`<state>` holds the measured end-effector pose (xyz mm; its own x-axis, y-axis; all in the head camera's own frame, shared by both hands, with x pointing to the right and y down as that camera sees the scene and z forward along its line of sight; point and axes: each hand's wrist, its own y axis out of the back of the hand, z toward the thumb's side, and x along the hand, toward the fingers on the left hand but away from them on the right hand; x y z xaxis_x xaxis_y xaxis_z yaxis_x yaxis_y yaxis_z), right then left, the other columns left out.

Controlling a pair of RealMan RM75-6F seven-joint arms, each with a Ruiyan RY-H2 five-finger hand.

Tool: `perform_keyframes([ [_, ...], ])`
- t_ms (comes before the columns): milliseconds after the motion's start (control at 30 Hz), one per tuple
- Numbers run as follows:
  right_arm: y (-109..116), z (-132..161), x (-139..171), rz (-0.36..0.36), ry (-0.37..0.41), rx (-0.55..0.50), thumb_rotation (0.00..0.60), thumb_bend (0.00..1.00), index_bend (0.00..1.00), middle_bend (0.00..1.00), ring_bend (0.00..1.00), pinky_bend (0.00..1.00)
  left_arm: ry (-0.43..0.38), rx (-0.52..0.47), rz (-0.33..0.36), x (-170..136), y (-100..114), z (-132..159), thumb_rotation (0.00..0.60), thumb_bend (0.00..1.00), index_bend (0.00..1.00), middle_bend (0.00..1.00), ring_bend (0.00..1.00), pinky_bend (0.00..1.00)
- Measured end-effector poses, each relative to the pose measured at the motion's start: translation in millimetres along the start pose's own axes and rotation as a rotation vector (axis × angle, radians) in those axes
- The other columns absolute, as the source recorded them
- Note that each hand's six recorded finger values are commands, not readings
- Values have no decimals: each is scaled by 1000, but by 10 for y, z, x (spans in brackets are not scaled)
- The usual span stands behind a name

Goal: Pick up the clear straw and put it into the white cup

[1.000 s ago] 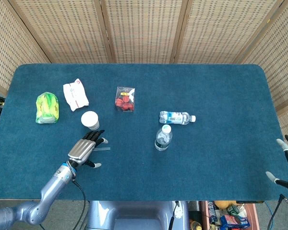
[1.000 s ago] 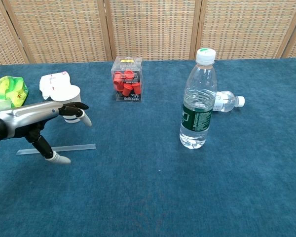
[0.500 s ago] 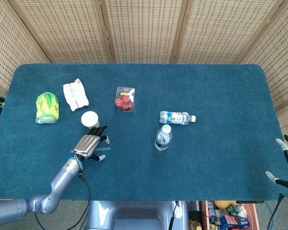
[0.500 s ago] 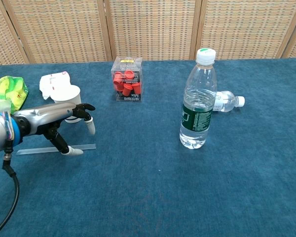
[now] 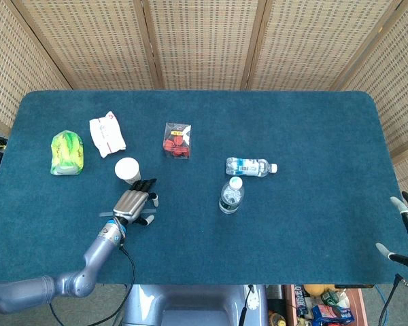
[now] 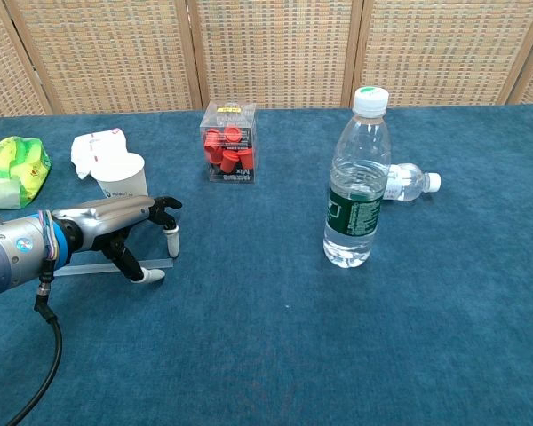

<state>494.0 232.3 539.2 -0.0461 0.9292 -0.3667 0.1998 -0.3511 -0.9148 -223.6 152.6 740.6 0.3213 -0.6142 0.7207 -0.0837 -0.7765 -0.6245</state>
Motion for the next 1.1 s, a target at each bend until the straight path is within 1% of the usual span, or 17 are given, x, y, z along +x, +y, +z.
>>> perform_keyframes([
  [100, -2, -7, -2, 2, -2, -1, 600, 0, 0, 0, 0, 0, 5, 2, 2, 9, -4, -7, 600, 337, 480, 0, 0, 0],
  [433, -2, -16, -2, 6, -5, -3, 600, 0, 0, 0, 0, 0, 25, 13, 7, 29, -30, -54, 600, 337, 482, 0, 0, 0],
  [633, -15, -12, -5, 12, -5, 1, 600, 0, 0, 0, 0, 0, 36, 8, 6, 40, -32, -96, 600, 386, 491, 0, 0, 0],
  [800, -19, -8, -5, 13, -5, 0, 600, 0, 0, 0, 0, 0, 38, 6, 0, 44, -52, -117, 600, 390, 552, 0, 0, 0],
  [933, -17, -10, -7, 13, -6, -2, 600, 0, 0, 0, 0, 0, 36, 7, -6, 42, -71, -116, 600, 426, 562, 0, 0, 0],
  [1100, -15, -15, -9, 14, -7, -4, 600, 0, 0, 0, 0, 0, 36, 2, -7, 36, -68, -115, 600, 428, 564, 0, 0, 0],
])
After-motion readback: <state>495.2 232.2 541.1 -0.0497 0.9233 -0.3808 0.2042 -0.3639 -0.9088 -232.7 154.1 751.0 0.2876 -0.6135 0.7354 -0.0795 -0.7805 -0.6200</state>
